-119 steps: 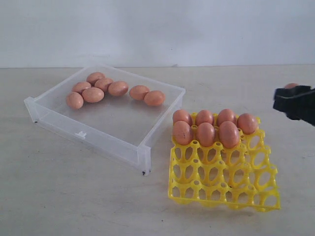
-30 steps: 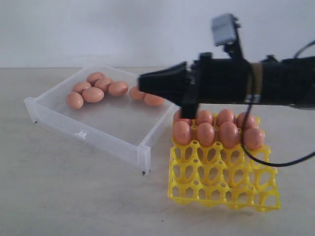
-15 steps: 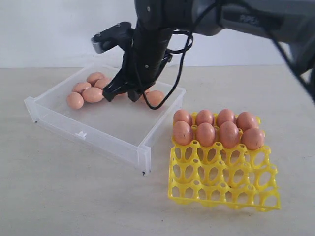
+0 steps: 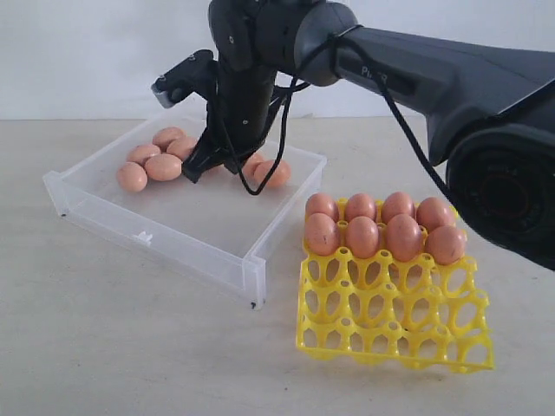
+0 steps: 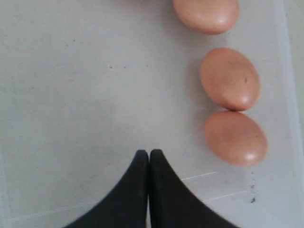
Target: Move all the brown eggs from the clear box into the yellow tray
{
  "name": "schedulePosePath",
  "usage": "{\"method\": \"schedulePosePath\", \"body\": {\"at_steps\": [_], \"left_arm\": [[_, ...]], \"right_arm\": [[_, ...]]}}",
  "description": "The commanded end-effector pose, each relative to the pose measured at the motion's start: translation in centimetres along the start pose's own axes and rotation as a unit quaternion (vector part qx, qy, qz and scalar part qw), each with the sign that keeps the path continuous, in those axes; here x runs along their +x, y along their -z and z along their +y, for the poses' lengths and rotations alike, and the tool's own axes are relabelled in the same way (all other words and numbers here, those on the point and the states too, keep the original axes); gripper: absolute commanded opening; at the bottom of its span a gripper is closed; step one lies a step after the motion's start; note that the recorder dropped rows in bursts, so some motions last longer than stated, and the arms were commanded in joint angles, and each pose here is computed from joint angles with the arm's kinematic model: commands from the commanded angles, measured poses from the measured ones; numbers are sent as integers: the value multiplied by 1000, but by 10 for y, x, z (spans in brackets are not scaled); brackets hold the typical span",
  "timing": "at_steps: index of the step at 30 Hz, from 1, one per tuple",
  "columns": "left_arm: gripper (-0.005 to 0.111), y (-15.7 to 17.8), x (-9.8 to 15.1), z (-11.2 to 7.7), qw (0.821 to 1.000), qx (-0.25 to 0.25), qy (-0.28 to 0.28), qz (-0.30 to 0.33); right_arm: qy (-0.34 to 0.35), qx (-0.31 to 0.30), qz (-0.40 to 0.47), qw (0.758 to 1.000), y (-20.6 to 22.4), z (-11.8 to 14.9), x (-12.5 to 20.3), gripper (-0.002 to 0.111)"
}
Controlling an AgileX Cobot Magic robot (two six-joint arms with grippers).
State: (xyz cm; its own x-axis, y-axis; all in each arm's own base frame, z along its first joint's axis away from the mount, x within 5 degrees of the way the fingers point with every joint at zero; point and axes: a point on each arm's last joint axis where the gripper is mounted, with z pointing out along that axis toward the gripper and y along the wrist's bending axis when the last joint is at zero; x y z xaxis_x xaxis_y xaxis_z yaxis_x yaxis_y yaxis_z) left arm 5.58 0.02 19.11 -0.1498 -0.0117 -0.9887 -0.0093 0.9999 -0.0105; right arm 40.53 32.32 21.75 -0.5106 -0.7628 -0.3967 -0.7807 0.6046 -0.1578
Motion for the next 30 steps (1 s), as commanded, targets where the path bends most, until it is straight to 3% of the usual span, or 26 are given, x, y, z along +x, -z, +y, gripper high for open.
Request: {"method": "schedulePosePath", "body": {"at_steps": [1, 6, 7, 13, 19, 21, 30], "left_arm": [[-4, 0, -1, 0, 1000, 3, 2, -3], [-4, 0, -1, 0, 1000, 3, 2, -3], [-4, 0, -1, 0, 1000, 3, 2, -3], [-4, 0, -1, 0, 1000, 3, 2, -3], [-4, 0, -1, 0, 1000, 3, 2, -3], [-4, 0, -1, 0, 1000, 3, 2, -3], [-4, 0, -1, 0, 1000, 3, 2, -3]], "right_arm": [[94, 12, -12, 995, 4, -6, -2, 9], [235, -3, 24, 972, -6, -5, 5, 57], [255, 6, 24, 967, -8, -6, 5, 62], [289, 65, 11, 955, -24, -24, 4, 59], [276, 61, 31, 959, -46, -41, 17, 59], [303, 48, 34, 951, -50, -44, 21, 59], [305, 14, 30, 952, -61, -46, 27, 59]]}}
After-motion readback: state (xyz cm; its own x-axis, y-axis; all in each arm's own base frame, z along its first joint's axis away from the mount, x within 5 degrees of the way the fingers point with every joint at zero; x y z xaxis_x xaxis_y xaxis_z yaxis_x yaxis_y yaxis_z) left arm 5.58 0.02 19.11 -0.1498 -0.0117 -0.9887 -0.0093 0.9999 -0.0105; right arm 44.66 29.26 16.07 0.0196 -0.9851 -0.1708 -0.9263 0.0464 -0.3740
